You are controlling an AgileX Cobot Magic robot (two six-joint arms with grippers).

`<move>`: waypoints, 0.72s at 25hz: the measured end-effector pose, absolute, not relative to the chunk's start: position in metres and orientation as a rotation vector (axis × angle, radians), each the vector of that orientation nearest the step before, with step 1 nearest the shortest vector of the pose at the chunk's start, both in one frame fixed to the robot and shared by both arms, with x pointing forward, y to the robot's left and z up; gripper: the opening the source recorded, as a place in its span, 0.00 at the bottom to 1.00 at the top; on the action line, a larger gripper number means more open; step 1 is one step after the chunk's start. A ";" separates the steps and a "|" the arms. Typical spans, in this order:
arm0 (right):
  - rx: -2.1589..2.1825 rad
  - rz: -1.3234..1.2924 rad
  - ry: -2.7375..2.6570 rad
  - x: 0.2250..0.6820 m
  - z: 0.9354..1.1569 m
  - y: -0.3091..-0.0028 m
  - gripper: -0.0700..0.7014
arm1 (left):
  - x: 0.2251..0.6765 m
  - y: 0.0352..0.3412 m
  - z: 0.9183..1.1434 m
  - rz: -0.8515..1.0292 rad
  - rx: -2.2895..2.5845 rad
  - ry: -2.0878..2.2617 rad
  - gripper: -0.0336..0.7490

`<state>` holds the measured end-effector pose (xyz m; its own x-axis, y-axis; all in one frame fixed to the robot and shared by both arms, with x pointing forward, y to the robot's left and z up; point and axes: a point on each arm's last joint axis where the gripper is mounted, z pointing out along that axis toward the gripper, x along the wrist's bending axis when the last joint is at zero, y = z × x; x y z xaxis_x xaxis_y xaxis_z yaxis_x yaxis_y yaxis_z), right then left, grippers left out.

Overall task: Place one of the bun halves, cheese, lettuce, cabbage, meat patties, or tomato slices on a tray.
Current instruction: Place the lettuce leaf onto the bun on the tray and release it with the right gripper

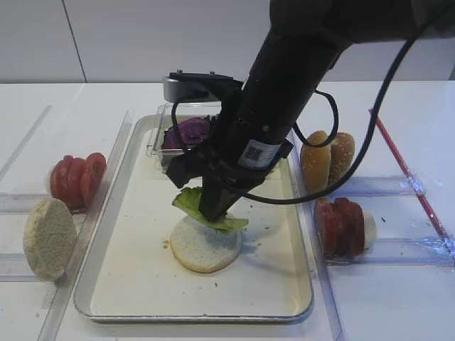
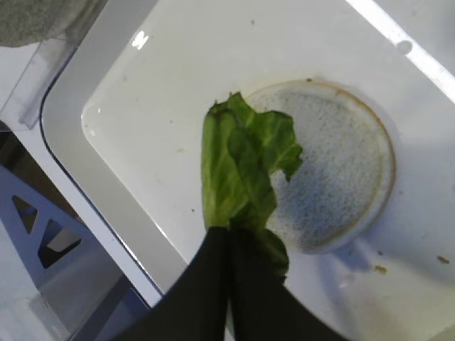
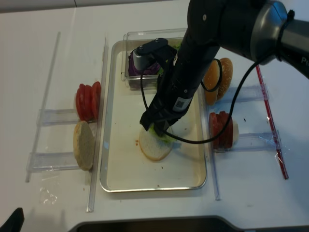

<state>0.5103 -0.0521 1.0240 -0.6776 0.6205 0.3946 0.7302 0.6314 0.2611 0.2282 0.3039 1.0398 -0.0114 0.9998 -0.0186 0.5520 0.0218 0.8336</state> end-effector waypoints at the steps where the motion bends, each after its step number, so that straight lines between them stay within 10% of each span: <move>1: -1.097 -0.594 -2.589 0.511 1.024 -0.052 0.14 | 0.228 0.304 1.040 0.861 1.605 1.640 0.69; 18: -1.065 -0.432 -2.589 0.531 1.009 -0.037 0.14 | 0.228 0.304 1.040 0.861 1.605 1.640 0.69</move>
<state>0.5313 -0.0375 1.0093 -0.6765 0.6247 0.3899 0.7174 0.6785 0.1578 0.2282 0.3039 1.0398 -0.0114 0.9998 -0.0186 0.5520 0.0218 0.8336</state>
